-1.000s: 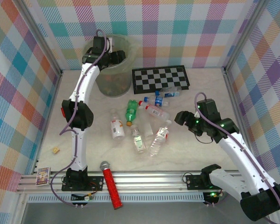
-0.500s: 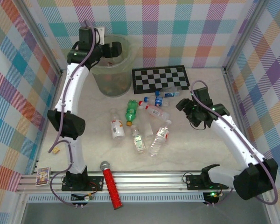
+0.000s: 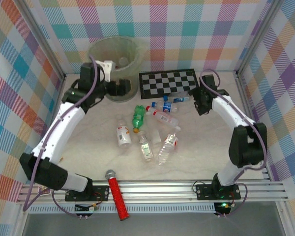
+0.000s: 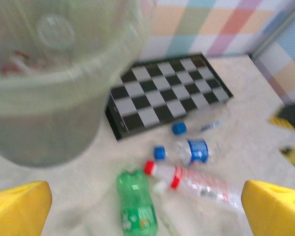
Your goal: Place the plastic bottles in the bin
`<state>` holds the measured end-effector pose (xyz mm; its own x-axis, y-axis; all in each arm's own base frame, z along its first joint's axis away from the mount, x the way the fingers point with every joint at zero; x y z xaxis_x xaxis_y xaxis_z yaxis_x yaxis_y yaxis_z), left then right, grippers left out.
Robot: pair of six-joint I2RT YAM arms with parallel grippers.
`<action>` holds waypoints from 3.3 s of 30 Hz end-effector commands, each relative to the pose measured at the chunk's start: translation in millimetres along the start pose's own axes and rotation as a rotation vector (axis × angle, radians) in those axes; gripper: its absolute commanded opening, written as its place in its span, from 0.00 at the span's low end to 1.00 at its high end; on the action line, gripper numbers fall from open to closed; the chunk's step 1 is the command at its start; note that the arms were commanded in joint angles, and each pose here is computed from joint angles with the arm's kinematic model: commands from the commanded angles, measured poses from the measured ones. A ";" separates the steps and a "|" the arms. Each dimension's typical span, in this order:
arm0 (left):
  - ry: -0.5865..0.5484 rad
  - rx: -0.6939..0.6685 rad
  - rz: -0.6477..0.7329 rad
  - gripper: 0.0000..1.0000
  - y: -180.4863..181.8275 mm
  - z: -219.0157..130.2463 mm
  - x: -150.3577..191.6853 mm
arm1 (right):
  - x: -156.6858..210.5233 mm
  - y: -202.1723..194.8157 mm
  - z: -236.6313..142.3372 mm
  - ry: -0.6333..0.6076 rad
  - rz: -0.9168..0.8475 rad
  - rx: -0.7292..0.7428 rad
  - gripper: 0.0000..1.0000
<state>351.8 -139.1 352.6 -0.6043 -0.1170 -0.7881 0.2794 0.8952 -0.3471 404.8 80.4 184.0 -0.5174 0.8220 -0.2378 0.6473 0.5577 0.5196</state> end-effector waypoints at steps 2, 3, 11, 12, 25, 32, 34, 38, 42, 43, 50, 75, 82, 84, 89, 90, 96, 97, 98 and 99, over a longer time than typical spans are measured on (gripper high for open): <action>-0.015 0.045 -0.050 0.99 -6.4 -12.8 27.8 | -11.5 24.5 24.4 0.004 0.052 -0.039 0.87; 0.003 0.049 -0.072 0.99 -5.8 -13.4 39.1 | -12.8 26.9 33.5 0.016 0.062 -0.035 0.87; 0.071 0.124 -0.205 0.99 -4.4 -15.8 102.3 | -19.5 41.9 84.9 0.037 0.090 -0.018 0.87; 0.071 0.126 -0.214 0.99 -3.6 -16.7 105.8 | -21.0 42.8 90.4 0.030 0.087 -0.013 0.87; 0.086 0.110 -0.206 0.99 -0.9 -28.2 115.7 | -28.1 35.5 140.5 0.043 0.125 0.035 0.84; 0.087 0.103 -0.205 0.99 0.3 -29.9 117.2 | -29.2 30.7 146.3 0.047 0.156 0.043 0.72; 0.089 0.097 -0.205 0.99 1.0 -30.2 117.8 | -29.6 29.0 144.3 0.043 0.165 0.046 0.67; 0.089 0.087 -0.200 0.99 2.3 -30.0 118.1 | -32.2 28.1 138.1 0.031 0.186 0.032 0.58; 0.093 0.082 -0.198 0.99 2.7 -29.8 118.1 | -38.3 34.3 125.5 0.017 0.193 0.001 0.56; 0.089 0.083 -0.197 0.99 2.4 -30.6 117.1 | -40.0 36.5 121.4 0.013 0.195 -0.008 0.55; 0.091 0.085 -0.193 1.00 1.5 -31.5 116.0 | -56.0 56.7 78.9 -0.034 0.182 -0.101 0.53; 0.172 0.573 -0.155 1.00 -90.8 -11.8 91.3 | 52.5 91.8 -118.3 0.143 -0.802 -0.549 0.48; 0.194 0.590 -0.089 1.00 -118.2 8.7 98.5 | 107.4 85.4 -135.1 0.264 -0.899 -0.590 0.50; 0.209 0.605 -0.084 1.00 -125.4 14.8 102.4 | 117.0 85.2 -135.3 0.291 -0.892 -0.608 0.50; 0.226 0.618 -0.074 1.00 -136.5 26.3 108.8 | 135.1 88.7 -137.4 0.327 -0.894 -0.654 0.50; 0.230 0.611 -0.072 1.00 -136.8 29.4 110.5 | 137.9 89.8 -138.3 0.336 -0.893 -0.666 0.50; 0.211 0.572 -0.085 0.96 -133.4 42.4 110.1 | 147.2 92.8 -141.3 0.365 -0.880 -0.707 0.51; 0.208 0.572 -0.086 0.93 -133.8 43.5 109.9 | 148.4 92.5 -141.6 0.370 -0.878 -0.712 0.51; 0.204 0.572 -0.088 0.91 -133.9 44.3 109.2 | 148.6 92.3 -141.7 0.371 -0.875 -0.712 0.51; 0.202 0.575 -0.093 0.88 -134.2 44.9 108.8 | 150.4 91.5 -141.8 0.378 -0.874 -0.714 0.51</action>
<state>276.6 -285.0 272.2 -0.8011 -0.0185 -0.5983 0.4995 0.5300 -0.6852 314.8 234.7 300.8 -0.8476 0.0369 -0.5294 -0.3728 0.6686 0.6435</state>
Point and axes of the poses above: each hand's point on the last joint's axis, 136 mm out from that joint toward the fingers, its own z axis out along the fingers, its own y axis along the line the jaws close on, x = y × z, the point moved 5 cm from there along -z, back along the fingers, and after that the axes turned 6 degrees about -z, right-handed, at the moved point
